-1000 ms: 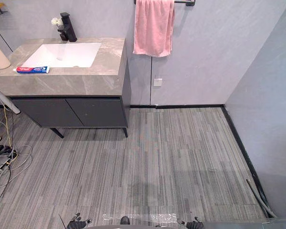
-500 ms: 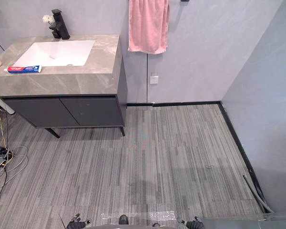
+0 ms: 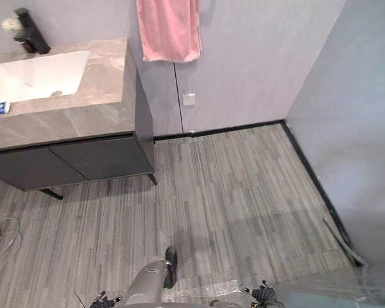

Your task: Organize washtable

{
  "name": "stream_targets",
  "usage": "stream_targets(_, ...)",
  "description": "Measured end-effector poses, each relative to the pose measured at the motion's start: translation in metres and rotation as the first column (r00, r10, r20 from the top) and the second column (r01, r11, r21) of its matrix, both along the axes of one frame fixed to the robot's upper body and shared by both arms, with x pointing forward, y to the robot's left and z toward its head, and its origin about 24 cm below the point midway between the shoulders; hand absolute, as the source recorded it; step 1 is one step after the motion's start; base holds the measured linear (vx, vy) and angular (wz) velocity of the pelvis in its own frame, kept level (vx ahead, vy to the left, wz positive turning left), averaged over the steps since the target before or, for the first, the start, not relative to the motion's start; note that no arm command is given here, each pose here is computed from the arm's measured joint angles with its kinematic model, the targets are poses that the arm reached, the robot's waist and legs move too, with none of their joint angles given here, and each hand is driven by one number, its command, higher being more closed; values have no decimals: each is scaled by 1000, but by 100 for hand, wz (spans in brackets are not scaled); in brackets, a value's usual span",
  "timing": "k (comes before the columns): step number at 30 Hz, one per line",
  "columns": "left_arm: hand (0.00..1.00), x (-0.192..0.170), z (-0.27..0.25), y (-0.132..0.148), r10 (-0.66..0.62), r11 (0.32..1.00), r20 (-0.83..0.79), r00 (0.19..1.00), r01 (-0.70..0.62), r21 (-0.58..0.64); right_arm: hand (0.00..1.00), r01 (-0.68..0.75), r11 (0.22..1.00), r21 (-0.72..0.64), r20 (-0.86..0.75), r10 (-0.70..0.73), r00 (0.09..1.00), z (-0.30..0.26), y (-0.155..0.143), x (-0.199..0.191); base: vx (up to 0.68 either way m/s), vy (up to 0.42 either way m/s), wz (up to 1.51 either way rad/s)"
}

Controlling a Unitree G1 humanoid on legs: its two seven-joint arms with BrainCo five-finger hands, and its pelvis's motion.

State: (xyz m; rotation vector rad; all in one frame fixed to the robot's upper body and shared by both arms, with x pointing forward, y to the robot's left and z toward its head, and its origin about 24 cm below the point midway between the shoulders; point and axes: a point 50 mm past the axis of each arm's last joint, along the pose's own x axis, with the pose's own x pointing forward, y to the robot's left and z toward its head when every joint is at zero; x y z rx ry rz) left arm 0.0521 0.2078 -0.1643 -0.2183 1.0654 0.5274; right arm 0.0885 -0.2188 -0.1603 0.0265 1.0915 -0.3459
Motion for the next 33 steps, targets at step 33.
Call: stream_targets(33, 0, 156, 114, -26, -125, 981, 655, 745, -8, 196, 0, -118, 985, -127, 807, 172, 565, 151, 45, 140, 400, -173, 19)
